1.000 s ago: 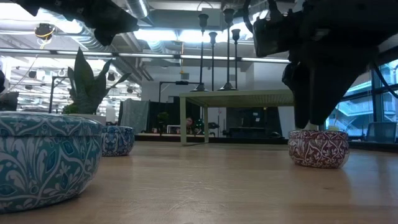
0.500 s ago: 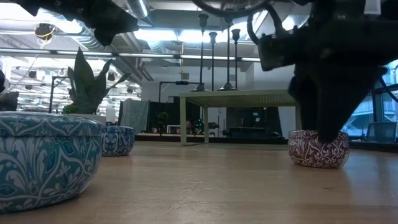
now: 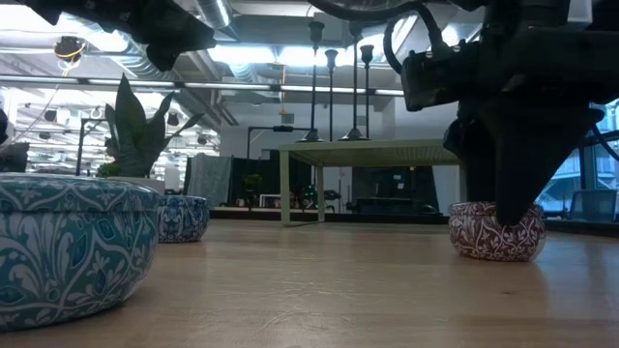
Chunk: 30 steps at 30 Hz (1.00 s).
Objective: Pick & Place candle stick holders
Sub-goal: Put the red scented candle on the shelf
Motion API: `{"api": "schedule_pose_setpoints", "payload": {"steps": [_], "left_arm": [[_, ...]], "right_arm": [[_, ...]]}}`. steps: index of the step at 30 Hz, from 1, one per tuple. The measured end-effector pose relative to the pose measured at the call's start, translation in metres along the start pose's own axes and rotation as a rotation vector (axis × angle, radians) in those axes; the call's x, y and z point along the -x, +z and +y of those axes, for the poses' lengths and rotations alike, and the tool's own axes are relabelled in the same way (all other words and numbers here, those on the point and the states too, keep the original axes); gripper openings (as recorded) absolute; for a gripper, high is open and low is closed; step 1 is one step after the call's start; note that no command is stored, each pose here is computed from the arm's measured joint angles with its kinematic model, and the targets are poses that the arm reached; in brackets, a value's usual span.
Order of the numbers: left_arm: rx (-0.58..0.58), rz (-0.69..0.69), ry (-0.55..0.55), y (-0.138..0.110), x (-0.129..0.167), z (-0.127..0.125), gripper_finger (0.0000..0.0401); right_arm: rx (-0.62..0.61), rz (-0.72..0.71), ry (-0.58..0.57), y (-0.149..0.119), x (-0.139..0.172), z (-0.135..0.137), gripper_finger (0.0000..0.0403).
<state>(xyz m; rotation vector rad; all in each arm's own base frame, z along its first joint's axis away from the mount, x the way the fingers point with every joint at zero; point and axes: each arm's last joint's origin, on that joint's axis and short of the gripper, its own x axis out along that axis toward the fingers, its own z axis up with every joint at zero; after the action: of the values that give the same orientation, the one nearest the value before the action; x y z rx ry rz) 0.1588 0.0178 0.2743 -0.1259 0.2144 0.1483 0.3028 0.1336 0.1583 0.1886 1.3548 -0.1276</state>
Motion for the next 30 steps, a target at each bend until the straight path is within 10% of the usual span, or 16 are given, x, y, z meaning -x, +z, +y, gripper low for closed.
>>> {"api": "schedule_pose_setpoints", "payload": {"steps": [18, 30], "left_arm": [[0.000, 0.000, 0.000, 0.000, 0.000, 0.000, 0.0086], [0.000, 0.000, 0.000, 0.000, 0.000, 0.000, 0.0086]], "right_arm": [[0.001, -0.028, 0.005, 0.008, 0.009, 0.004, 0.0299], [0.032, -0.012, -0.055, 0.032, 0.069, 0.014, 0.0307]]}}
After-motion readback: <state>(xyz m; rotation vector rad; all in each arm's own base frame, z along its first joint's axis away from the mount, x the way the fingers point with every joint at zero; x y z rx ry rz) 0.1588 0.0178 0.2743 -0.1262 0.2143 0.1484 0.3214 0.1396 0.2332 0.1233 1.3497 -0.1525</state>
